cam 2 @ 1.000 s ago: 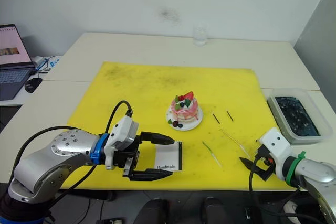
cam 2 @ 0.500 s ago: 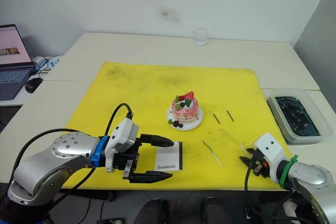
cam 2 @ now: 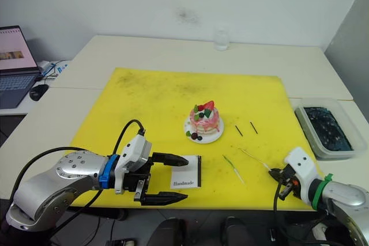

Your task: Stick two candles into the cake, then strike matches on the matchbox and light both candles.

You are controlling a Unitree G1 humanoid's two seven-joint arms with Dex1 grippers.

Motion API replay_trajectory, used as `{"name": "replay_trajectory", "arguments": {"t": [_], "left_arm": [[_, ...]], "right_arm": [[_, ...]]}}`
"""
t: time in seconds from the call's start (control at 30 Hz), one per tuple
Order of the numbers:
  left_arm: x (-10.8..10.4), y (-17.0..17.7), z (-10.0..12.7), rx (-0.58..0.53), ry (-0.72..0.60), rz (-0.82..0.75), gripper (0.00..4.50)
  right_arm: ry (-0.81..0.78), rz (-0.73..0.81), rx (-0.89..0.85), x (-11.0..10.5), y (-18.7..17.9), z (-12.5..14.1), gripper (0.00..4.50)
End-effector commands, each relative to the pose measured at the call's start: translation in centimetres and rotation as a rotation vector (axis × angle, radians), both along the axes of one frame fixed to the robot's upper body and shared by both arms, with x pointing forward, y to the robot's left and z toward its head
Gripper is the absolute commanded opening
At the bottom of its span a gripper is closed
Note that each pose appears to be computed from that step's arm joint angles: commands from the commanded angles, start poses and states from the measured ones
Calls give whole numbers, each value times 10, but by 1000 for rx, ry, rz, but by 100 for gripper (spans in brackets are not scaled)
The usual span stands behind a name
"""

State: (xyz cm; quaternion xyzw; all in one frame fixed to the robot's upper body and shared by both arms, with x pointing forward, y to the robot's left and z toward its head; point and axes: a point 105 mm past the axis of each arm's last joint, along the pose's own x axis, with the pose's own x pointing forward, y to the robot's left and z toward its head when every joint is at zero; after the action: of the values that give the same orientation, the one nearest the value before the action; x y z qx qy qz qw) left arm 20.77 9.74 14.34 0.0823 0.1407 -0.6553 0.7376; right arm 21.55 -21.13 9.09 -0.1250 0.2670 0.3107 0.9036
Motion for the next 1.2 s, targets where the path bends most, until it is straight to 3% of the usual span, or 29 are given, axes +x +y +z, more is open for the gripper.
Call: {"name": "replay_trajectory", "arguments": {"t": [0.03,0.23,0.37,0.53,0.83,1.17,1.2], "left_arm": [[11,6,7,-71,67,94,450],[22,3,15,-210,219,188,450],[17,-18,35,-362,330,130,450],[16,-42,67,-538,437,53,450],[27,-63,93,-702,509,29,450],[31,-63,96,-730,554,29,450],[31,-63,96,-733,561,31,431]], "right_arm": [[-56,5,88,1,3,29,3],[-93,33,382,7,27,71,3],[-88,121,672,7,63,104,3],[16,213,904,-3,99,136,3],[98,271,950,-7,124,144,3],[110,280,948,-6,128,143,3],[111,281,947,-6,128,143,1]]}}
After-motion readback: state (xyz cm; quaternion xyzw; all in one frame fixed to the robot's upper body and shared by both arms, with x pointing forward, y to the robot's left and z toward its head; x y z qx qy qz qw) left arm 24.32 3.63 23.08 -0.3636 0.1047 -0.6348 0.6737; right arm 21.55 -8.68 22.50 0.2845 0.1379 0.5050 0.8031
